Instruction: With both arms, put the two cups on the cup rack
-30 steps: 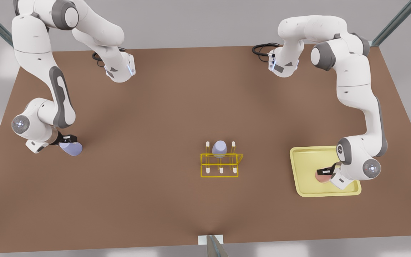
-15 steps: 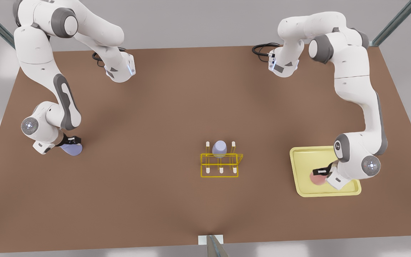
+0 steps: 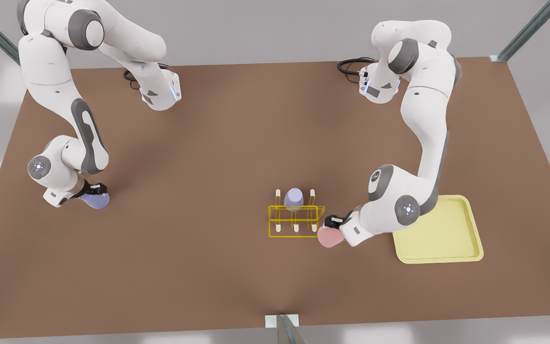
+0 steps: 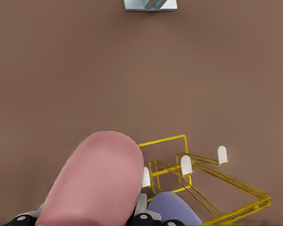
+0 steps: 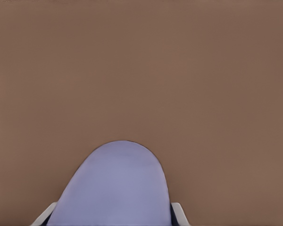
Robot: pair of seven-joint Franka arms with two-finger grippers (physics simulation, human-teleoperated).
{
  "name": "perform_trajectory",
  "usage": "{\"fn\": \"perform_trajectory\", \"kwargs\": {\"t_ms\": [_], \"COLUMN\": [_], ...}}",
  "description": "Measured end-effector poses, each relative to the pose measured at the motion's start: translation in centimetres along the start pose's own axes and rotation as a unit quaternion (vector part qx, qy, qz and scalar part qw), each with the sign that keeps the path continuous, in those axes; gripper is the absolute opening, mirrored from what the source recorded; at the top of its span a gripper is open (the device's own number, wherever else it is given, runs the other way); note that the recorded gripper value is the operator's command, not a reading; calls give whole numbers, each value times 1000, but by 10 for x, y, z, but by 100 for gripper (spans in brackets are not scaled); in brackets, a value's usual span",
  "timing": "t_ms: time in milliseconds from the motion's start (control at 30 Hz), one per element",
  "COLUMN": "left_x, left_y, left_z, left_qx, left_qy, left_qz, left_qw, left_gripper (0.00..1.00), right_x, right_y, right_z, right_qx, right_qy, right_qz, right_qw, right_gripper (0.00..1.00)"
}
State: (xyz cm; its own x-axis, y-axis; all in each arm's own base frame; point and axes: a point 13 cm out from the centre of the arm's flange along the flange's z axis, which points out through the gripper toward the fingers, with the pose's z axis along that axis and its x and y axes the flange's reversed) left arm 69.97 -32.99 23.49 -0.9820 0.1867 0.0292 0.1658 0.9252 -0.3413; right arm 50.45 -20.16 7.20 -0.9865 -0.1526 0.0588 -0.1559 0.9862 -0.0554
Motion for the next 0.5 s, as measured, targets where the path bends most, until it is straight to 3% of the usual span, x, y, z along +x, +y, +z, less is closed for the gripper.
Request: {"fn": "perform_trajectory", "kwargs": {"t_ms": [167,200,333,500], "left_x": [9,9,8,6], "left_y": [-35,-39,-45,-27], "left_z": [21,23,25,24], "left_qx": [9,12,24,-24], "left_qy": [10,10,8,0], "left_qz": [-6,-9,-21,-43], "left_qw": [1000,1000,999,999], "left_gripper": [78,100,100,100], "right_x": [-13,-18,-57,-125], "right_y": [10,14,54,147], "right_z": [-6,-11,-38,-82], "right_qx": [-4,-5,-23,-75], "right_qy": [-11,-17,-53,-112], "right_qz": [-8,-10,-26,-53], "right_qw": [1000,1000,998,990], "right_gripper": [82,82,82,82]}}
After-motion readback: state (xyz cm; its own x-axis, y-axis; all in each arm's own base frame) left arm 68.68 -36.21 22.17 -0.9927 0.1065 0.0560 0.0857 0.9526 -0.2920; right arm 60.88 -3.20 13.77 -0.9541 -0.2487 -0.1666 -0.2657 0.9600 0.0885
